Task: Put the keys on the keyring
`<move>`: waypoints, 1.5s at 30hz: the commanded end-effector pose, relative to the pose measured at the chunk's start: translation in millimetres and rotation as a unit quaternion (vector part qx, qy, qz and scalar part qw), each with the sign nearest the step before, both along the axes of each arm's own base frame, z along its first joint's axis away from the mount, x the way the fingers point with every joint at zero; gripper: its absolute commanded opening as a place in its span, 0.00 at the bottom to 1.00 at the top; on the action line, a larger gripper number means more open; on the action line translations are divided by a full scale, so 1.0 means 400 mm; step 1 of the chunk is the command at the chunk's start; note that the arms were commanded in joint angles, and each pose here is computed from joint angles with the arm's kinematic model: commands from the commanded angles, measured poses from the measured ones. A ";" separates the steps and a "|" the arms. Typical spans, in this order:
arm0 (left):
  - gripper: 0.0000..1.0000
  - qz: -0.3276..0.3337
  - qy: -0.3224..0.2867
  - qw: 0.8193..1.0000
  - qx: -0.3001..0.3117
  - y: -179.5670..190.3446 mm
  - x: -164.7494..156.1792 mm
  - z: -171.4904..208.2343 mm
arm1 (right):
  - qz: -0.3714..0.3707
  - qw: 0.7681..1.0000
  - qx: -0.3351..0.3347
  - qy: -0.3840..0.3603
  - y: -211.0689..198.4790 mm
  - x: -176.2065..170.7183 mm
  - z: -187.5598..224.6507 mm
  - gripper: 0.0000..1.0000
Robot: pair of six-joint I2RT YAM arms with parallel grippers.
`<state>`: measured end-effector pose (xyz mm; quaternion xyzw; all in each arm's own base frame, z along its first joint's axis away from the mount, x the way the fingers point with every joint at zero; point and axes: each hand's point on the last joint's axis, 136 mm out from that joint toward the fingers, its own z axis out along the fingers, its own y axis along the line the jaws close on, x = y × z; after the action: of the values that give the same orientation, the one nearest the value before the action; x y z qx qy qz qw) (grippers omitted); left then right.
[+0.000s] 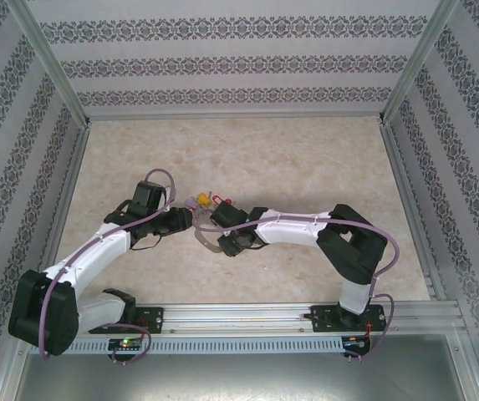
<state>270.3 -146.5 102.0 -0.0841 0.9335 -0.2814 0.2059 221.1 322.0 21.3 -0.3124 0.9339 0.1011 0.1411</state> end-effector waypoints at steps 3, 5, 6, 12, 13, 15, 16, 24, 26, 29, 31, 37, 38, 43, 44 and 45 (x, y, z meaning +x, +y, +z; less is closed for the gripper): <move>0.42 -0.014 -0.003 1.000 0.010 -0.008 0.005 0.012 | 0.022 1.000 0.008 0.004 -0.007 -0.030 0.021 0.26; 0.42 -0.014 -0.003 1.000 0.010 -0.009 0.008 0.013 | 0.029 0.999 0.014 0.010 -0.003 -0.040 0.025 0.28; 0.42 -0.015 -0.003 1.000 0.010 -0.011 0.008 0.014 | 0.032 0.999 0.017 0.013 -0.002 -0.044 0.026 0.32; 0.42 -0.015 -0.002 1.000 0.014 -0.013 0.008 0.009 | 0.026 0.999 0.021 0.011 -0.013 -0.051 0.038 0.51; 0.42 -0.015 -0.002 1.000 0.014 -0.013 0.008 0.010 | 0.022 0.999 0.022 0.012 -0.013 -0.052 0.039 0.50; 0.42 -0.014 -0.003 1.000 0.015 -0.013 0.009 0.011 | 0.013 1.000 0.024 0.015 -0.012 -0.056 0.042 0.48; 0.42 -0.015 -0.003 1.000 0.016 -0.013 0.007 0.011 | 0.010 1.000 0.023 0.017 -0.012 -0.060 0.040 0.47; 0.42 -0.015 -0.005 1.000 0.019 -0.010 0.007 0.009 | -0.020 1.000 -0.010 0.007 -0.042 -0.104 0.042 0.33; 0.42 -0.015 -0.006 1.000 0.019 -0.011 0.008 0.011 | -0.032 0.999 -0.010 0.003 -0.051 -0.112 0.048 0.32; 0.42 -0.017 -0.007 1.000 0.018 -0.012 0.008 0.010 | -0.043 0.999 -0.001 0.000 -0.054 -0.117 0.054 0.32; 0.42 -0.018 -0.008 1.000 0.016 -0.014 0.009 0.011 | -0.043 0.999 -0.006 0.004 -0.054 -0.119 0.043 0.30; 0.42 -0.019 -0.013 1.000 0.014 -0.015 0.009 0.020 | -0.049 0.999 -0.013 0.011 -0.055 -0.108 0.014 0.30; 0.42 -0.019 -0.013 1.000 0.015 -0.013 0.008 0.021 | -0.050 0.999 -0.012 0.011 -0.054 -0.104 0.012 0.30; 0.42 -0.017 -0.014 1.000 0.014 -0.013 0.009 0.022 | -0.057 0.998 -0.005 0.012 -0.052 -0.085 0.001 0.29; 0.42 -0.017 -0.015 1.000 0.014 -0.013 0.010 0.023 | -0.057 0.998 -0.003 0.012 -0.051 -0.081 0.000 0.29; 0.42 -0.017 -0.015 1.000 0.015 -0.013 0.009 0.022 | -0.058 0.998 -0.003 0.010 -0.051 -0.075 0.000 0.29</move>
<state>272.9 -148.9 100.7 -0.0778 0.9370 -0.2724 0.2042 184.1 305.0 28.1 -0.2660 0.9496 0.0990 0.1328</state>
